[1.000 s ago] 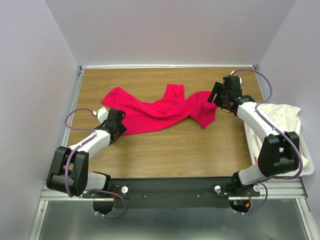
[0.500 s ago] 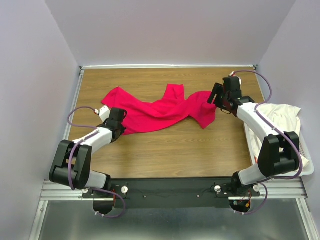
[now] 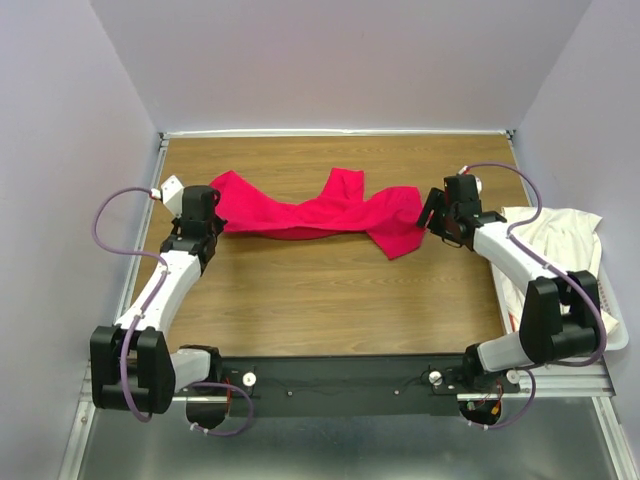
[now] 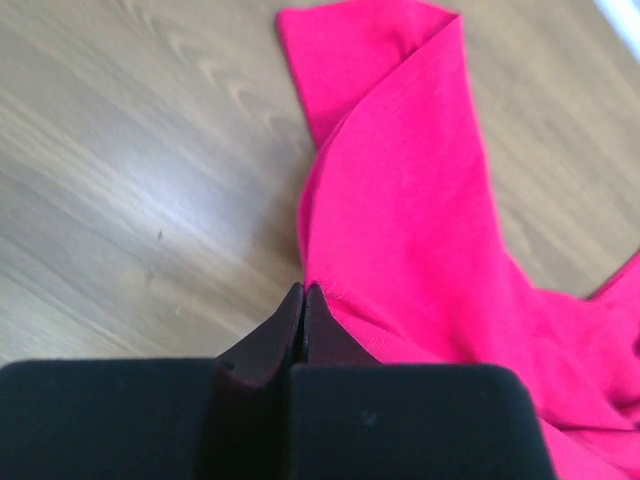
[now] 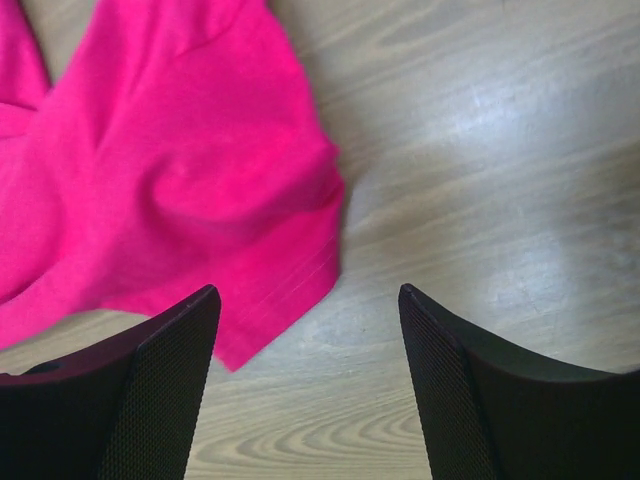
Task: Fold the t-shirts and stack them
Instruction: Flatten the tshirt out
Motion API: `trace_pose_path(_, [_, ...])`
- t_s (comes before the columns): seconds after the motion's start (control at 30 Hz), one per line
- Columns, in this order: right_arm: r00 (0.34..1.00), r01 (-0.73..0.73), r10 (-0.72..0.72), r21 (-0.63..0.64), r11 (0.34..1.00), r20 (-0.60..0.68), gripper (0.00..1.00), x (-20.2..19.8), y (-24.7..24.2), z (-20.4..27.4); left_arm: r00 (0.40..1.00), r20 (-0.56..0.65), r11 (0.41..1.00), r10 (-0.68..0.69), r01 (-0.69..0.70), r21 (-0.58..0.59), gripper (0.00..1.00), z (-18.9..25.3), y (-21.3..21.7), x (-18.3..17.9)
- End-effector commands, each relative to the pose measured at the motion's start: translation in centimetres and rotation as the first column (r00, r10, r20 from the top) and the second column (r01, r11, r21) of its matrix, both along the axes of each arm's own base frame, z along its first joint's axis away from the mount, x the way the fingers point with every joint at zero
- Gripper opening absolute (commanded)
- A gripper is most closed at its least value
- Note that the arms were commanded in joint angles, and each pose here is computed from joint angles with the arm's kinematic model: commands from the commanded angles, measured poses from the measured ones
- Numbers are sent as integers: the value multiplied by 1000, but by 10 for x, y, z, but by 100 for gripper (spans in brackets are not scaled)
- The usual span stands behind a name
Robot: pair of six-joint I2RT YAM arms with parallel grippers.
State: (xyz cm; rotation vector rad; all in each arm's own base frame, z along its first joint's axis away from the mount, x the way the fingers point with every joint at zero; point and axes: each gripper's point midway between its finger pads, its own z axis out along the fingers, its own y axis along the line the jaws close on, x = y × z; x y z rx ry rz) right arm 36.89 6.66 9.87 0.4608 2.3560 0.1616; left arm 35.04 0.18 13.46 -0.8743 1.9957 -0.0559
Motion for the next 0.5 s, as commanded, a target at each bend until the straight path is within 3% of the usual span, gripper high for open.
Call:
trace_pose_path(0.0, [1000, 1, -1, 48, 999, -3, 78, -12, 6, -13, 1000, 7, 999, -5, 5, 35, 0, 15, 10, 1])
trace_pose_path(0.17, [999, -37, 40, 102, 994, -26, 69, -18, 18, -30, 999, 25, 999, -26, 25, 19, 0, 21, 6, 6])
trace_pose_path(0.47, [997, -51, 57, 113, 992, -57, 63, -8, 24, -54, 999, 36, 999, -40, 39, 19, 0, 22, 6, 9])
